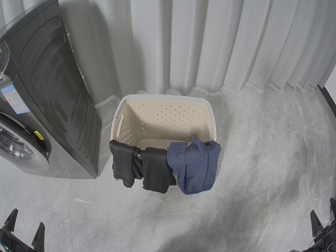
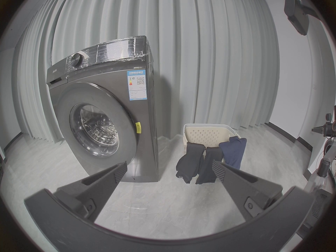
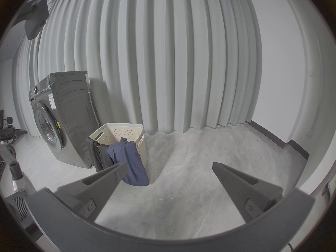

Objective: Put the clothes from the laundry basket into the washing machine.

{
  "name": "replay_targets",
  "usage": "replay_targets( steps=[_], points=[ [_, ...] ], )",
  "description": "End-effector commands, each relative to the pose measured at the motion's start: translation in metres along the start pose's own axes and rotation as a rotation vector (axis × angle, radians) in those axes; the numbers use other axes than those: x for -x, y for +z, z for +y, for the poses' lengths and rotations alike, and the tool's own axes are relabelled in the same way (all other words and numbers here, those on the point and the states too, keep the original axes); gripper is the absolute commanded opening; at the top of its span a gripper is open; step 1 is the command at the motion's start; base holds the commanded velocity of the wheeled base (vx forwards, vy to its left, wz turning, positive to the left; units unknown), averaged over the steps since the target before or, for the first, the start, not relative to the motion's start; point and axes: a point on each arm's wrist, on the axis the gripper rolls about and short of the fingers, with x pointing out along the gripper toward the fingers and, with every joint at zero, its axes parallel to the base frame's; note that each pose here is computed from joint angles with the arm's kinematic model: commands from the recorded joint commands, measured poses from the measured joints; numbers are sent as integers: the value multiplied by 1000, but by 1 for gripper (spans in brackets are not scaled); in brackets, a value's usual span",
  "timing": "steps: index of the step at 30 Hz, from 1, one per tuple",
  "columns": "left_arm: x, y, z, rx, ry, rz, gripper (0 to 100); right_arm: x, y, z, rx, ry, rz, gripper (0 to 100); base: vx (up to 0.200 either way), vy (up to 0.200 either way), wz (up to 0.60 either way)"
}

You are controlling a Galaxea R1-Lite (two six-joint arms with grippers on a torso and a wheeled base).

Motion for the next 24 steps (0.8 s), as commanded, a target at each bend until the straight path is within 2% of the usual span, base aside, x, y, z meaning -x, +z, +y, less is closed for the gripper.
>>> replay_targets(
  steps=[1,10,24],
  points=[
    [0,-5,0,0,0,3,100,0,-5,0,0,1,1,100,0,0,0],
    [0,-5,0,0,0,3,100,0,-5,0,0,1,1,100,0,0,0],
    [0,-5,0,0,0,3,100,0,-5,0,0,1,1,100,200,0,0]
  ],
)
